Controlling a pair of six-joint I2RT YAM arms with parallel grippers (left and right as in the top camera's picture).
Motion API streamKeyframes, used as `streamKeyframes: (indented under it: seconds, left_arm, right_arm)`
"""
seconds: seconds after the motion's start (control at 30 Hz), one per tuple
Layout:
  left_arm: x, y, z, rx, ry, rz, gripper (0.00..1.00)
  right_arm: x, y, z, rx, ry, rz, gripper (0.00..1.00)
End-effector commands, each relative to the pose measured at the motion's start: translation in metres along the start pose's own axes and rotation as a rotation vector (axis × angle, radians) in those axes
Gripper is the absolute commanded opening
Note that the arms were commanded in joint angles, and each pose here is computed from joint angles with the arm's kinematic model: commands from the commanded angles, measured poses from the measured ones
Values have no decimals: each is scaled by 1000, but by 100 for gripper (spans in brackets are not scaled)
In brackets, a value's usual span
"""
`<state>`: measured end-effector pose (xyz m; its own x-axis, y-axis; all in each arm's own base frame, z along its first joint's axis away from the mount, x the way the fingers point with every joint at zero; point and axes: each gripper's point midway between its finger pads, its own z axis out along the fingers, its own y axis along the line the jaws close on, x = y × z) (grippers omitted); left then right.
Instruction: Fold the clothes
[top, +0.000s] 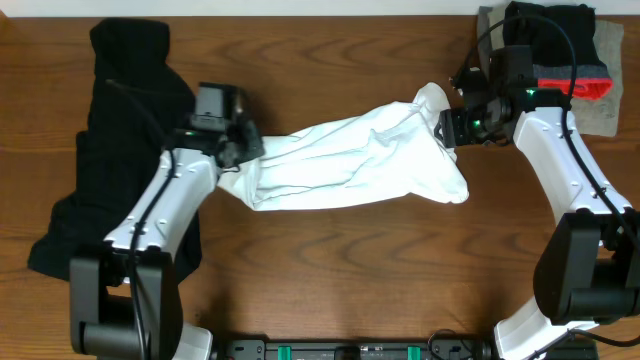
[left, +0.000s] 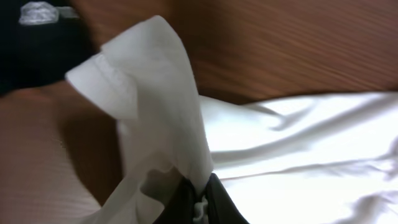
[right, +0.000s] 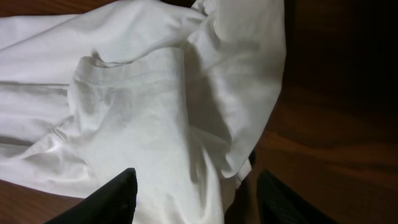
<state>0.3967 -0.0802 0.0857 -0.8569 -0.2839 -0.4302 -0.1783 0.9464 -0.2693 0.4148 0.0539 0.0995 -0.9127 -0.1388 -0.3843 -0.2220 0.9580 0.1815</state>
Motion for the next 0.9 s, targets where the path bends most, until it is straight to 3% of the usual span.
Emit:
streamKeyframes:
  seconds: [0.0,0.33,0.6,0.87]
  left_arm:
    - [-2,-32,-4,62,-29,9,6]
    - [6,-114,-11,229,-112,97,6]
    - [22,-158,-13,318,-132,162,6]
    - [58,-182,5,341,-64,225,6]
  right_arm:
    - [-9,1,-11,4,-34,-20,59]
    - [-6,1,-11,3,-22,-17,59]
    - [-6,1,-11,2,-20,-16,59]
    - [-3,1,-11,1,-10,-14,59]
